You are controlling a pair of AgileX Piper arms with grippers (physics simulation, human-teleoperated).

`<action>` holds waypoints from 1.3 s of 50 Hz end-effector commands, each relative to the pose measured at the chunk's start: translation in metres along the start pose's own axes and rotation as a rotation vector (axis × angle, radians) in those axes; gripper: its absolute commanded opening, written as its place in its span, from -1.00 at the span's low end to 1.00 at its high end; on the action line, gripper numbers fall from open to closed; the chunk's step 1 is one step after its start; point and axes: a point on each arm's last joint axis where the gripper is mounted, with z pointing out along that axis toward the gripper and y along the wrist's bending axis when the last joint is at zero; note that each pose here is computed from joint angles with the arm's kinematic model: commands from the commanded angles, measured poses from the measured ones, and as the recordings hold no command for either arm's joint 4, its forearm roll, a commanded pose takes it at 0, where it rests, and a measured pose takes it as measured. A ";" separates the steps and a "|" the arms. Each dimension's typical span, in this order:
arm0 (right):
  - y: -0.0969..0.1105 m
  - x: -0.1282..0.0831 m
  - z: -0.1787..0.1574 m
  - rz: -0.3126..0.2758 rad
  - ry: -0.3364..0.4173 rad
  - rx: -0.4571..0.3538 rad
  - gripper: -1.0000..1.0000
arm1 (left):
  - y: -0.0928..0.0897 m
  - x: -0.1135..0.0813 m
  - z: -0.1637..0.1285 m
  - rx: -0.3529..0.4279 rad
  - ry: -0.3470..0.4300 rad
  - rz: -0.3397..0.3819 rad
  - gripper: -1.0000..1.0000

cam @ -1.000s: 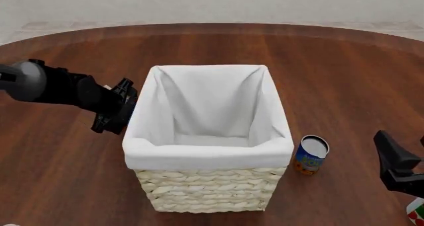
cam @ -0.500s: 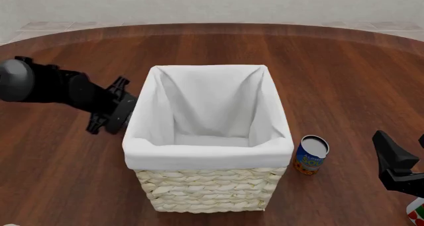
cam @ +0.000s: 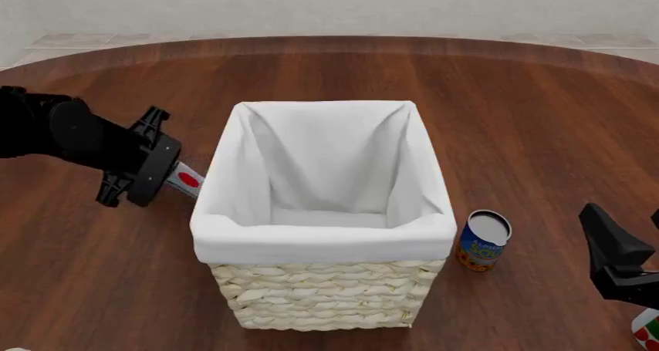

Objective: Pick up the cream cheese box, and put it in the basket.

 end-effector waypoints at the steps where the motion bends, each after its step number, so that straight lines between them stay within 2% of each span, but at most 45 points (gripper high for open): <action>1: 0.001 -0.001 -0.002 0.002 -0.013 -0.010 1.00 | 0.003 0.009 -0.035 -0.042 0.035 -0.003 -1.00; 4: 0.001 -0.001 -0.004 0.004 -0.019 -0.010 1.00 | 0.010 0.009 -0.047 -0.064 0.036 -0.036 -1.00; 10: 0.001 -0.001 -0.005 0.007 -0.026 -0.012 1.00 | 0.003 0.010 -0.064 -0.070 0.050 -0.028 -1.00; 15: 0.001 -0.002 -0.007 0.010 -0.033 -0.015 1.00 | 0.028 -0.008 -0.100 -0.200 0.018 -0.078 -1.00; 18: 0.000 -0.002 -0.009 0.019 -0.045 -0.004 1.00 | 0.036 -0.012 -0.121 -0.232 0.001 -0.120 -1.00; 21: 0.000 -0.002 -0.009 0.021 -0.049 -0.001 1.00 | 0.039 -0.015 -0.129 -0.269 -0.003 -0.123 -1.00; 24: 0.000 -0.002 -0.010 0.023 -0.050 -0.001 1.00 | 0.032 -0.025 -0.142 -0.306 -0.021 -0.105 -1.00; 26: 0.000 -0.002 -0.010 0.023 -0.051 -0.001 1.00 | 0.033 -0.017 -0.142 -0.310 0.003 -0.128 -1.00; 27: 0.000 -0.003 -0.011 0.022 -0.055 0.003 1.00 | 0.030 -0.012 -0.138 -0.325 0.031 -0.116 -1.00; 28: -0.001 -0.003 -0.012 0.022 -0.061 0.009 1.00 | 0.034 -0.015 -0.143 -0.361 0.021 -0.136 -1.00; 30: -0.001 -0.003 -0.013 0.025 -0.068 0.014 1.00 | 0.046 -0.019 -0.158 -0.400 -0.024 -0.241 -1.00; 32: -0.001 -0.003 -0.014 0.025 -0.071 0.018 1.00 | 0.054 -0.013 -0.159 -0.393 -0.026 -0.320 -1.00; 34: -0.001 -0.003 -0.014 0.027 -0.072 0.019 1.00 | 0.054 -0.013 -0.160 -0.404 -0.026 -0.329 -1.00; 36: -0.001 -0.003 -0.014 0.029 -0.071 0.016 1.00 | 0.057 -0.009 -0.163 -0.494 -0.005 -0.330 -1.00; 38: -0.001 -0.003 -0.013 0.029 -0.070 0.013 1.00 | 0.063 -0.006 -0.172 -0.520 -0.013 -0.379 -1.00; 40: -0.001 -0.003 -0.014 0.030 -0.075 0.015 1.00 | 0.060 -0.009 -0.181 -0.598 -0.007 -0.350 -1.00; 41: -0.002 -0.004 -0.015 0.032 -0.082 0.021 1.00 | 0.058 -0.017 -0.193 -0.666 -0.027 -0.336 -1.00; 42: -0.002 -0.004 -0.016 0.033 -0.086 0.027 1.00 | 0.059 -0.021 -0.208 -0.704 -0.058 -0.363 -1.00; 43: -0.002 -0.004 -0.016 0.033 -0.086 0.027 1.00 | 0.059 -0.021 -0.208 -0.704 -0.058 -0.363 -1.00; 45: -0.002 -0.004 -0.017 0.031 -0.087 0.032 1.00 | 0.054 -0.027 -0.224 -0.773 -0.090 -0.371 -1.00; 46: -0.002 -0.004 -0.017 0.031 -0.087 0.032 1.00 | 0.054 -0.027 -0.224 -0.773 -0.090 -0.371 -1.00; 48: -0.002 -0.004 -0.016 0.032 -0.085 0.033 1.00 | 0.060 -0.025 -0.238 -0.786 -0.129 -0.448 -1.00; 50: -0.002 -0.004 -0.016 0.034 -0.085 0.030 1.00 | 0.053 -0.033 -0.253 -0.822 -0.181 -0.460 -1.00; 52: -0.002 -0.004 -0.016 0.034 -0.086 0.027 1.00 | 0.053 -0.030 -0.252 -0.831 -0.174 -0.481 -1.00; 53: -0.002 -0.004 -0.017 0.033 -0.088 0.025 1.00 | 0.049 -0.032 -0.250 -0.837 -0.172 -0.464 -1.00; 54: -0.002 -0.004 -0.017 0.033 -0.087 0.023 1.00 | 0.049 -0.033 -0.258 -0.885 -0.188 -0.470 -1.00; 55: -0.002 -0.004 -0.017 0.032 -0.087 0.022 1.00 | 0.059 -0.027 -0.268 -0.902 -0.203 -0.538 -1.00; 59: -0.002 -0.004 -0.016 0.032 -0.086 0.023 1.00 | 0.063 -0.021 -0.279 -0.933 -0.211 -0.584 -1.00; 61: -0.002 -0.004 -0.017 0.033 -0.087 0.024 1.00 | 0.060 -0.024 -0.296 -0.972 -0.256 -0.603 -1.00; 62: -0.002 -0.004 -0.017 0.033 -0.087 0.024 1.00 | 0.063 -0.023 -0.308 -0.981 -0.292 -0.648 -1.00; 63: -0.002 -0.004 -0.017 0.033 -0.087 0.024 1.00 | 0.063 -0.023 -0.308 -0.981 -0.292 -0.648 -1.00; 64: -0.002 -0.004 -0.016 0.032 -0.085 0.024 1.00 | 0.068 -0.020 -0.317 -1.001 -0.317 -0.698 -1.00; 65: -0.002 -0.004 -0.016 0.032 -0.084 0.023 1.00 | 0.070 -0.019 -0.319 -1.008 -0.327 -0.717 -1.00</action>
